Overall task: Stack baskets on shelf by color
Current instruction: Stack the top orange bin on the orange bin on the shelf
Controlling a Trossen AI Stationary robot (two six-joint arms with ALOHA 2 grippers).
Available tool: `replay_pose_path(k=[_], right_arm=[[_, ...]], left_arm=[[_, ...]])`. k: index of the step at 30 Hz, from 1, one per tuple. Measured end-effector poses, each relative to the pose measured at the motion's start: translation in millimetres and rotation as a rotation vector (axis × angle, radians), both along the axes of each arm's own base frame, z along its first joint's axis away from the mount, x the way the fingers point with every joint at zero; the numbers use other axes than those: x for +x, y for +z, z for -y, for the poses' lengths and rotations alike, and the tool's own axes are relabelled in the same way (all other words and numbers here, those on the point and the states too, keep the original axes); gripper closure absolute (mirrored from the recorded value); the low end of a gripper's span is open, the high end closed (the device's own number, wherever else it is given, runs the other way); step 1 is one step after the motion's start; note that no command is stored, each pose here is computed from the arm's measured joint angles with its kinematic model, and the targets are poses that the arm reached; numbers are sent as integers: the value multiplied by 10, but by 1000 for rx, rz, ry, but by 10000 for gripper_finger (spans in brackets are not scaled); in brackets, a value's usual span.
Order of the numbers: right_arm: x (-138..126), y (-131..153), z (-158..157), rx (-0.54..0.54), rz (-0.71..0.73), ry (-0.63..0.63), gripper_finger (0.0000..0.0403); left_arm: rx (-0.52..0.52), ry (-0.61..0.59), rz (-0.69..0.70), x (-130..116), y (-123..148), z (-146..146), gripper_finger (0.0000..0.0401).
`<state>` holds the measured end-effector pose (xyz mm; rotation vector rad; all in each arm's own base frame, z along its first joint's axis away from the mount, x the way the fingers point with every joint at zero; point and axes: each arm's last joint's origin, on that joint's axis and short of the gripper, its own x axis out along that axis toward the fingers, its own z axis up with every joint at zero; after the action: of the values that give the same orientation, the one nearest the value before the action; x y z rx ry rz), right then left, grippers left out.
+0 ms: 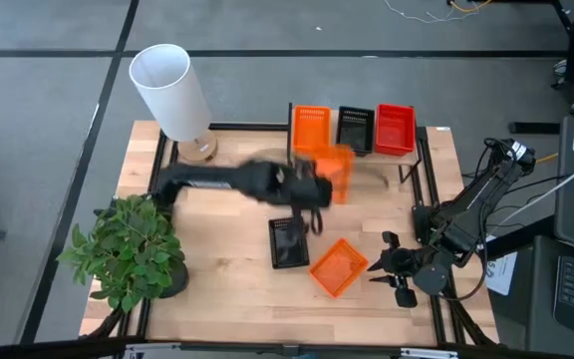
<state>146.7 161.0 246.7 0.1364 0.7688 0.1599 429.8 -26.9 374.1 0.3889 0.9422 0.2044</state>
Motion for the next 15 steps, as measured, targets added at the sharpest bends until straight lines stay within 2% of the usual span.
replay_pose_path(k=[5,11,15], right_arm=[[-3,-4,5,-7,-4,0,286],[-7,-11,13,-21,-8,-1,286],[-7,-10,14,-20,-7,-4,286]], left_arm=[[81,49,76,-225,374,-642,401],[-74,58,94,-409,362,-1617,401],[-139,66,87,-411,222,-1946,401]])
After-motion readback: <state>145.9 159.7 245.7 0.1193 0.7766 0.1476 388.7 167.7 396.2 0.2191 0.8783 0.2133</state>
